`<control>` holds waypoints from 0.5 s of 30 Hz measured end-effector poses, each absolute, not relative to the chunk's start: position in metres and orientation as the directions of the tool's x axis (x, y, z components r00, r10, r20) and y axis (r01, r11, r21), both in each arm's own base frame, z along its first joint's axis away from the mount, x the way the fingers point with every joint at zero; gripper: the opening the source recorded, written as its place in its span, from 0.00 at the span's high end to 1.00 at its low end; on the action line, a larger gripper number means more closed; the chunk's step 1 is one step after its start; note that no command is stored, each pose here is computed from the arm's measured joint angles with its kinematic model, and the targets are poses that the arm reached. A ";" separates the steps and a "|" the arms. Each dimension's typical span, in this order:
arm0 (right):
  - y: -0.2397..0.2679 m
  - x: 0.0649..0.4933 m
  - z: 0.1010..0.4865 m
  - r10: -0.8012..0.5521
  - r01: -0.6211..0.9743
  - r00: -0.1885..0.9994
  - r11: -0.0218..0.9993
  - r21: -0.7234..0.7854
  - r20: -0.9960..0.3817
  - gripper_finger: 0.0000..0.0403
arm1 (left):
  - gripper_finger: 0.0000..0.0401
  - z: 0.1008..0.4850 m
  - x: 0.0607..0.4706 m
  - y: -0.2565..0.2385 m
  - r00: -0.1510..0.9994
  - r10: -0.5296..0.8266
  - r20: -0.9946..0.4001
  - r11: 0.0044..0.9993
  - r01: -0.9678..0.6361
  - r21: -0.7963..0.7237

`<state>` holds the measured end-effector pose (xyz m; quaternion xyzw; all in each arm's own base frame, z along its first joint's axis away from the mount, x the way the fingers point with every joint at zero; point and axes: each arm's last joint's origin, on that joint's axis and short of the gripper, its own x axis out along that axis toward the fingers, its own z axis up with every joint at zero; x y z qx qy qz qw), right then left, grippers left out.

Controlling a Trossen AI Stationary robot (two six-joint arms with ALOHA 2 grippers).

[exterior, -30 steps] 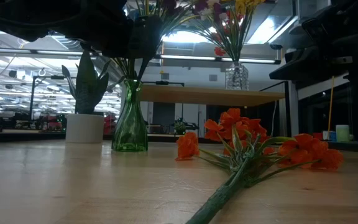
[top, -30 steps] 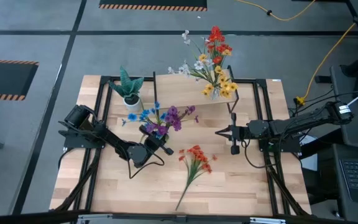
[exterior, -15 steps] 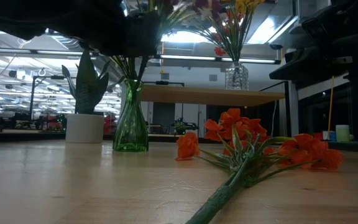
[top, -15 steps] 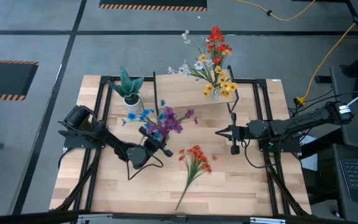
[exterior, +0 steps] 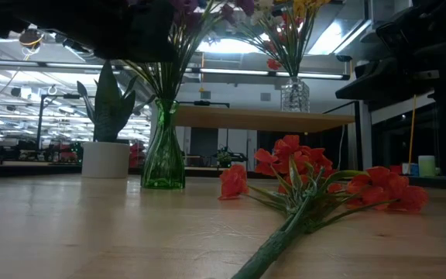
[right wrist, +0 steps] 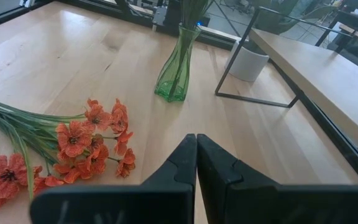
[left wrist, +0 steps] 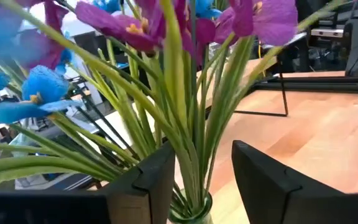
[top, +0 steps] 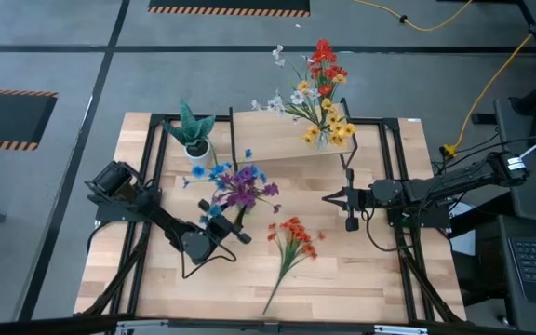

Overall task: Pick and place flowers into a vace then onto a shelf
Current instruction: Put the purple flowers into the green transparent vase, then put the orange flowers into the green transparent vase

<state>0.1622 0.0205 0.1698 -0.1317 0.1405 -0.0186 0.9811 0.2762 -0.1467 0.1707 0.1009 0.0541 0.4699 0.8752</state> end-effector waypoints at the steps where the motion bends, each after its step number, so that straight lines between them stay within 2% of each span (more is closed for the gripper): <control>1: 0.021 0.162 0.170 -0.073 -0.001 0.960 0.965 -0.264 -0.271 0.96 | 0.61 0.171 0.275 -0.148 0.553 0.833 0.000 0.538 -0.811 0.228; 15: 0.020 0.162 0.170 -0.074 0.000 0.960 0.965 -0.264 -0.271 0.96 | 0.58 0.169 0.262 -0.171 0.622 0.783 0.000 0.602 -0.758 0.250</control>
